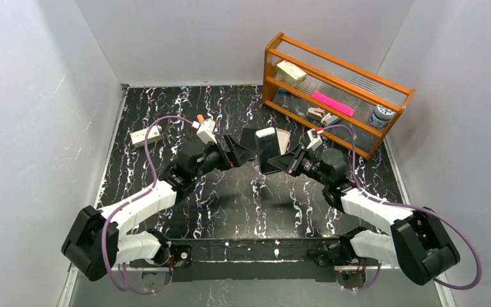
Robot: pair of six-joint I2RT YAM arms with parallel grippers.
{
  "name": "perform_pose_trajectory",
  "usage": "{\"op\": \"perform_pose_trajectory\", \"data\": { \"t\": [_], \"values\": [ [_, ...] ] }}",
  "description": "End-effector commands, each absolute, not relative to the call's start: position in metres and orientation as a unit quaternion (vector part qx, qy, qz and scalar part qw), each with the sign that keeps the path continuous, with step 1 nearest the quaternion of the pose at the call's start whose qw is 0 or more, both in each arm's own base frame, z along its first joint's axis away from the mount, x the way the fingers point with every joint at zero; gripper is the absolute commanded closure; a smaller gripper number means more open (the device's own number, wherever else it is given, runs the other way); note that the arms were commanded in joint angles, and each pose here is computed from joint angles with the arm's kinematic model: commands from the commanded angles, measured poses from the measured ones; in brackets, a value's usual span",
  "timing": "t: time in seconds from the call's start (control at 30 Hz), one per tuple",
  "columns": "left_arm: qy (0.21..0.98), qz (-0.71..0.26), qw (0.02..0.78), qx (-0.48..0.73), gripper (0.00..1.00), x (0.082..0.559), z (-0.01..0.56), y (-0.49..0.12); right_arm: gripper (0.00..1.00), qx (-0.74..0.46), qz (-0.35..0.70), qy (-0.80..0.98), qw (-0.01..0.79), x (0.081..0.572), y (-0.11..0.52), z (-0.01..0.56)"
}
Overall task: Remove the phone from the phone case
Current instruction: Pick up the phone at the center of the board.
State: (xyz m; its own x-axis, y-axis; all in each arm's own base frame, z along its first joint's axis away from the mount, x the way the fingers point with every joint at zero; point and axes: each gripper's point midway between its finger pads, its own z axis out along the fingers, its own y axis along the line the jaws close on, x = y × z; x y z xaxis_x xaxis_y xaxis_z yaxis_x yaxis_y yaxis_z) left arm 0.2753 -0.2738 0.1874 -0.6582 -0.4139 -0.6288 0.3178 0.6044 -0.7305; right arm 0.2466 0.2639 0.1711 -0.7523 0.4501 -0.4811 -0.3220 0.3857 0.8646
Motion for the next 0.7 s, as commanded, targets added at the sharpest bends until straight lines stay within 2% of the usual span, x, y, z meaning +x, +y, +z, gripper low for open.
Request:
{"op": "perform_pose_trajectory", "data": {
  "t": [0.0,0.27,0.43,0.67],
  "values": [
    [0.735,-0.543,0.406,0.004,0.02,0.270,0.234,-0.294,0.99,-0.023,0.643,0.650,0.404,0.233,0.261,0.250],
    [0.702,-0.600,0.384,0.024,0.03,0.265,0.261,-0.308,0.99,-0.066,0.679,0.615,0.395,0.215,0.264,0.279],
    [0.689,-0.619,0.377,0.030,0.09,0.265,0.273,-0.314,0.99,-0.092,0.701,0.598,0.377,0.206,0.269,0.288],
    [0.680,-0.634,0.367,0.025,0.22,0.266,0.276,-0.318,0.99,-0.101,0.710,0.595,0.363,0.202,0.276,0.286]
  ]
}}
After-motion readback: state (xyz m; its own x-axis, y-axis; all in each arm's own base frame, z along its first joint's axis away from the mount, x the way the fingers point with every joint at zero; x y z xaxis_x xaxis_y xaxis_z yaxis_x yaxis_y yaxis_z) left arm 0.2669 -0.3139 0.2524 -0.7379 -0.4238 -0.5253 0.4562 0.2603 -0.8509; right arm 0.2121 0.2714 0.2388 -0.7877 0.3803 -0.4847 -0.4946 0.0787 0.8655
